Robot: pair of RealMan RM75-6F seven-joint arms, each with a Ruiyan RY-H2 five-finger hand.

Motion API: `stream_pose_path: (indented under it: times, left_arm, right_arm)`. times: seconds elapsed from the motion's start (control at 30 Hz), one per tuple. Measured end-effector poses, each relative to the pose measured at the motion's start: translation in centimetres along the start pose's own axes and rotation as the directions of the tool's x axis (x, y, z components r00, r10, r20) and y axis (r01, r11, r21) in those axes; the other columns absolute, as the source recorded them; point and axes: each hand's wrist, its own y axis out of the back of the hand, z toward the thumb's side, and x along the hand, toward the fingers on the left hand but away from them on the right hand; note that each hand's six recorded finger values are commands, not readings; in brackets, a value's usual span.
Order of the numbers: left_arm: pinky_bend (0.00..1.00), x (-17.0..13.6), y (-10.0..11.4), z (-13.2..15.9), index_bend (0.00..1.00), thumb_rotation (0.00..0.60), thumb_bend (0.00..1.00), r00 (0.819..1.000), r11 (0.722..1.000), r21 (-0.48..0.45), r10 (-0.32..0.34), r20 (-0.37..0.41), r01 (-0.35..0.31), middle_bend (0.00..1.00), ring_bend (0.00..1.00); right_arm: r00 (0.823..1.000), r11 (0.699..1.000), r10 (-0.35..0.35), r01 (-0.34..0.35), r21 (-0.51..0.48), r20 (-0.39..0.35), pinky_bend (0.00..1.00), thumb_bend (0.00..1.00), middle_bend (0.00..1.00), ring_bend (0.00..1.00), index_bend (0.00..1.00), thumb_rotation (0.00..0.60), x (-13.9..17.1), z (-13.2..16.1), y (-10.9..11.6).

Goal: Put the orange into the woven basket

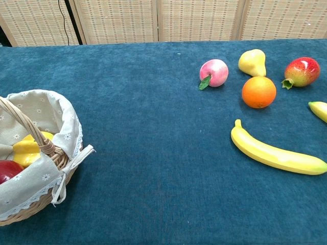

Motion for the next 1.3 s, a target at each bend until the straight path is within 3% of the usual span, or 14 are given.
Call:
stream_pose_path:
  times: [0.43, 0.73, 1.07, 1.3]
  left_arm:
    - [0.0, 0.0, 0.1, -0.4, 0.0, 0.6, 0.02, 1.0, 1.0, -0.008, 0.001, -0.005, -0.001, 0.0, 0.0]
    - [0.0, -0.1, 0.4, -0.4, 0.0, 0.6, 0.02, 1.0, 1.0, -0.018, 0.009, -0.002, -0.009, 0.0, 0.0]
    - [0.0, -0.1, 0.3, -0.2, 0.0, 0.6, 0.02, 1.0, 1.0, -0.019, 0.004, 0.004, -0.004, 0.0, 0.0]
    - [0.0, -0.2, 0.3, -0.1, 0.0, 0.6, 0.02, 1.0, 1.0, -0.019, 0.003, 0.007, -0.003, 0.0, 0.0]
  right_arm:
    - [1.0, 1.0, 0.026, -0.026, 0.005, -0.015, 0.0, 0.0, 0.04, 0.01, 0.08, 0.6, -0.6, 0.5, -0.8]
    - [0.991, 0.997, 0.083, -0.082, 0.012, -0.103, 0.0, 0.0, 0.04, 0.01, 0.06, 0.6, -1.8, 3.3, -2.5]
    - [0.963, 0.984, 0.178, -0.181, 0.005, -0.203, 0.0, 0.0, 0.04, 0.01, 0.07, 0.6, -6.1, 7.5, -5.7]
    - [0.95, 0.971, 0.231, -0.237, -0.007, -0.208, 0.0, 0.0, 0.04, 0.01, 0.08, 0.6, -9.6, 8.5, -8.2]
